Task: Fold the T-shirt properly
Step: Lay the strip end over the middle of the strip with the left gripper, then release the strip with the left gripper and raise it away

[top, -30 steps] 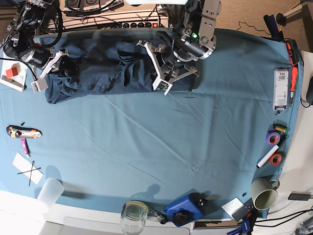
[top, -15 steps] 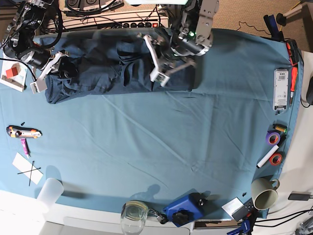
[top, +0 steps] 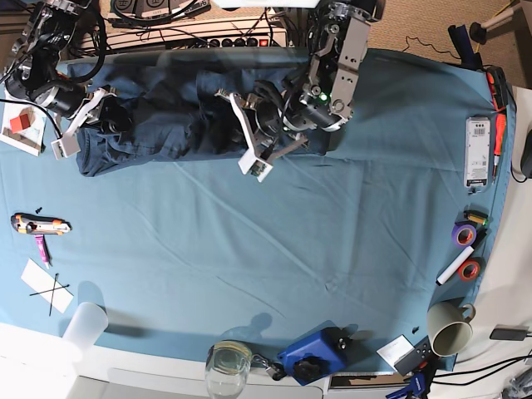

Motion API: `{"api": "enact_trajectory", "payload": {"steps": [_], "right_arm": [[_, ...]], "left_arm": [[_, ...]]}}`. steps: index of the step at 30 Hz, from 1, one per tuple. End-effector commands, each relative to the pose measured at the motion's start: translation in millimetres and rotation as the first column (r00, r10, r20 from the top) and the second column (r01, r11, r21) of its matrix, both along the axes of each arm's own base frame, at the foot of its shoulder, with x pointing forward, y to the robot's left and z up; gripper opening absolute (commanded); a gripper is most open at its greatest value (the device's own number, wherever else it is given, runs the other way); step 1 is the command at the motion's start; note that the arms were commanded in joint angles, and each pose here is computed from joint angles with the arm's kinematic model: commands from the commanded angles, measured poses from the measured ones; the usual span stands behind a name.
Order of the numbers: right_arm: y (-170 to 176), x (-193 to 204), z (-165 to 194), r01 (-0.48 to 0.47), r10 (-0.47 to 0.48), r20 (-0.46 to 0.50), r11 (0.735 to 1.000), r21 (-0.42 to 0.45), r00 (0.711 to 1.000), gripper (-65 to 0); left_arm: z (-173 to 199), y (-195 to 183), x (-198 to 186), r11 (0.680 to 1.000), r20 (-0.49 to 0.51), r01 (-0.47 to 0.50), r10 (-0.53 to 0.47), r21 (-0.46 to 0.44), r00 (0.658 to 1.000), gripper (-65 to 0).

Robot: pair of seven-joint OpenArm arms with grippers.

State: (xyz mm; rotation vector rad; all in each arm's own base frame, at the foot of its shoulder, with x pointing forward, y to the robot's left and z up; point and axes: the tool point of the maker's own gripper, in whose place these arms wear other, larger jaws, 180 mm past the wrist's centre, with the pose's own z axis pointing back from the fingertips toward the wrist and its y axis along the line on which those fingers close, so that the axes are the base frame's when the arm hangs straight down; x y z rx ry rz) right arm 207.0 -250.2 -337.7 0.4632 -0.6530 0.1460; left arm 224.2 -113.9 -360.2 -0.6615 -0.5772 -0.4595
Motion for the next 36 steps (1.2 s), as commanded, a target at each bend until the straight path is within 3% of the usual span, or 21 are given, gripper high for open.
{"api": "enact_trajectory", "payload": {"steps": [1,7,11,18,26,31,36], "right_arm": [[-3,8,14,-0.002,0.002,0.054,1.000,-0.002,0.999,-49.0],[-3,9,14,0.000,0.000,0.059,1.000,-0.001,0.998,-49.0],[-2,9,14,0.000,0.000,0.059,1.000,0.000,0.998,-49.0],[-3,9,14,-0.001,0.001,0.057,1.000,-0.001,0.998,-49.0],[-3,8,14,-0.002,0.002,0.053,1.000,-0.003,0.999,-49.0],[2,11,24,-0.021,0.017,0.084,0.999,0.042,0.996,-49.0],[-1,15,37,-0.046,0.040,0.112,0.998,0.049,0.993,-49.0]], "left_arm": [[18,-17,2,0.998,0.033,0.016,-0.014,-0.062,0.999,-65.0],[19,-46,-20,0.990,0.038,0.122,-0.120,-0.074,0.992,-65.0],[39,-57,-5,0.985,0.144,0.089,-0.067,-0.151,0.987,-65.0],[12,-34,22,0.997,0.183,0.043,-0.055,0.069,0.981,-65.0],[3,-31,23,0.991,0.155,0.064,-0.082,0.117,0.985,-65.0],[25,-21,28,0.985,0.170,0.071,-0.097,0.157,0.981,-65.0],[45,-3,44,0.980,0.239,-0.039,-0.008,0.193,0.971,-65.0]]}}
